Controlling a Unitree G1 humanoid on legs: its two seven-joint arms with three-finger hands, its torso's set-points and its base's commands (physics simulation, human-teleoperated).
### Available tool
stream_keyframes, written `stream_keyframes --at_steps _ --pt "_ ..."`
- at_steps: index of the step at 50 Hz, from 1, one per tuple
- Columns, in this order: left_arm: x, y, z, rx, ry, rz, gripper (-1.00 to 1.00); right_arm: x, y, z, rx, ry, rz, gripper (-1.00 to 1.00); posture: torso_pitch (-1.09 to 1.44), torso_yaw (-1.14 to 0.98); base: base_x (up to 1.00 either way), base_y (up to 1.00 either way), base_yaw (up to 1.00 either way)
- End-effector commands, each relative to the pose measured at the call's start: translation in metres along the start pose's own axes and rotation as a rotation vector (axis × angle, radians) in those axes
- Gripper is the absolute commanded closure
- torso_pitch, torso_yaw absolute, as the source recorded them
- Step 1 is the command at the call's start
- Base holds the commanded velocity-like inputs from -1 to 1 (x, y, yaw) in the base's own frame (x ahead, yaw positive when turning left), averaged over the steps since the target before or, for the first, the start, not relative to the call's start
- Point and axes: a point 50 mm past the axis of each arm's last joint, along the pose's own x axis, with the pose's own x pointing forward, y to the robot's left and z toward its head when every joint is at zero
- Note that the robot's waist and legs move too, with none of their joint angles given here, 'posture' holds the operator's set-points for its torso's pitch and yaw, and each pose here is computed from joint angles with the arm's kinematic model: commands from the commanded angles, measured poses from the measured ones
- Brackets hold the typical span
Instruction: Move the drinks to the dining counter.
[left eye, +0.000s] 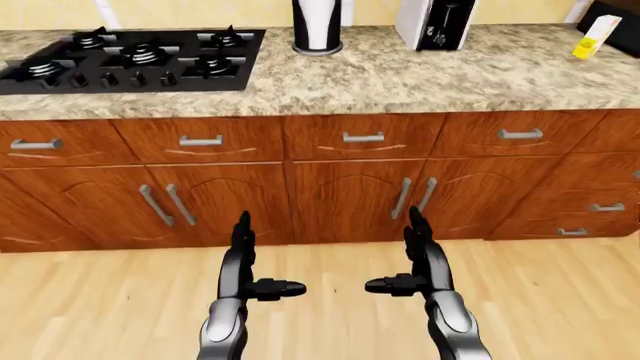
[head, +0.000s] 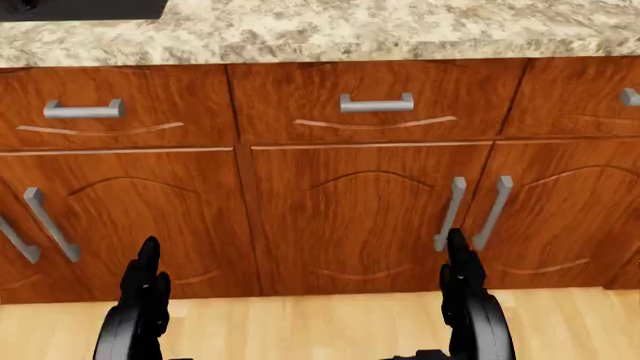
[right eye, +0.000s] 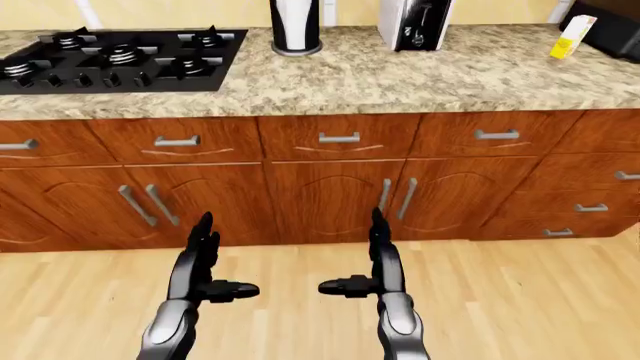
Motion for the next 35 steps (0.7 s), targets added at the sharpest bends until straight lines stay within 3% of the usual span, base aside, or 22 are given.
stream_keyframes --at_steps 1,9,14,17,25,35 --pt "0.000 -0.005 0.036 0.009 -0.176 -0.021 -1.00 0.000 0.002 0.034 -0.013 -0.183 -0.007 -1.00 0.00 0.00 0.00 0.00 0.00" --pt "-0.002 -0.003 0.042 0.024 -0.187 -0.018 -1.00 0.000 0.001 0.039 -0.017 -0.199 -0.015 -1.00 0.00 0.00 0.00 0.00 0.00" --pt "-0.005 0.000 0.066 0.007 -0.227 -0.019 -1.00 -0.004 -0.001 0.060 -0.017 -0.231 -0.022 -1.00 0.00 0.00 0.00 0.00 0.00" --pt "-0.008 -0.002 0.083 0.041 -0.256 -0.023 -1.00 -0.006 -0.002 0.074 -0.021 -0.249 -0.023 -1.00 0.00 0.00 0.00 0.00 0.00" --pt "-0.008 -0.005 0.121 0.065 -0.278 -0.034 -1.00 -0.011 -0.005 0.108 -0.010 -0.313 -0.010 -1.00 0.00 0.00 0.00 -0.03 0.00" --pt "-0.011 -0.006 0.127 0.080 -0.287 -0.035 -1.00 -0.017 -0.009 0.119 0.001 -0.342 -0.011 -1.00 0.00 0.00 0.00 -0.94 0.00"
